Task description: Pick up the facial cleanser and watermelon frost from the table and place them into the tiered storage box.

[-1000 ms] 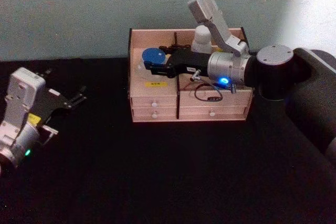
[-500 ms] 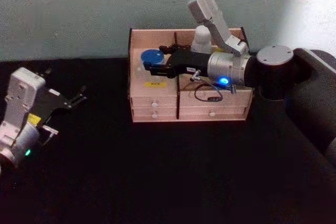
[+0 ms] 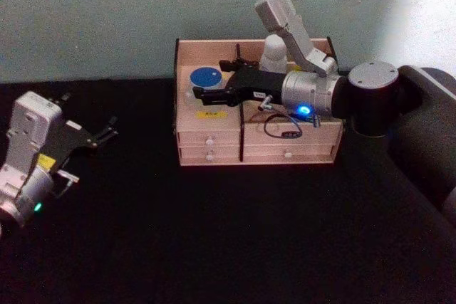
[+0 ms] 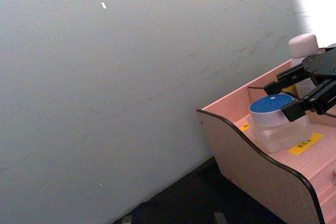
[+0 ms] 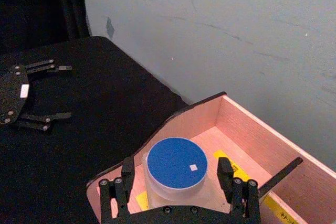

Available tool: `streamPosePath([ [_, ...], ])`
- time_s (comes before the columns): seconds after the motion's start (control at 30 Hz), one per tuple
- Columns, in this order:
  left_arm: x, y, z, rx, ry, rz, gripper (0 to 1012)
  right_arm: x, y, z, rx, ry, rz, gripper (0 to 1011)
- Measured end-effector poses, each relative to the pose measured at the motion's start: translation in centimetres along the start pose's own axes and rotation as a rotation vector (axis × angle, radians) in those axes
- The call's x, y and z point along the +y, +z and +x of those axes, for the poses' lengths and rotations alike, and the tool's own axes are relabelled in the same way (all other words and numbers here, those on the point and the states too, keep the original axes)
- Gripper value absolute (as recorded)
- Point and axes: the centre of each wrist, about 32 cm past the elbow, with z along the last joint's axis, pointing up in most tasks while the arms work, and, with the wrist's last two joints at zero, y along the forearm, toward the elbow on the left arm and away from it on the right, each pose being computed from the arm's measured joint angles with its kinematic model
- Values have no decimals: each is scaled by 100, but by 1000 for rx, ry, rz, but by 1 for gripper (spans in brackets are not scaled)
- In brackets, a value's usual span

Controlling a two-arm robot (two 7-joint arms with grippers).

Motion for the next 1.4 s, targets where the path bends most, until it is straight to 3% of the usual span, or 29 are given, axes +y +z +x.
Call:
streamPosePath([
  [0.27,0,0,0,0,0,0,1001,-46,25,-26,-15,-1,25,1002],
  [0.6,0,0,0,0,0,0,1001,-349,95,-150,-28,7,82,1002],
  [0.87,0,0,0,0,0,0,1001,-723,39,-302,-1,39,81,1002],
  [1.1,0,0,0,0,0,0,1001,-1175,-86,-437,40,23,53,1002],
  [1.27,0,0,0,0,0,0,1001,-1499,-161,-473,67,-72,23,1002],
  [1.37,0,0,0,0,0,0,1001,-1755,-193,-492,68,-196,6,1002],
  [1.4,0,0,0,0,0,0,1001,-1755,-193,-492,68,-196,6,1002],
])
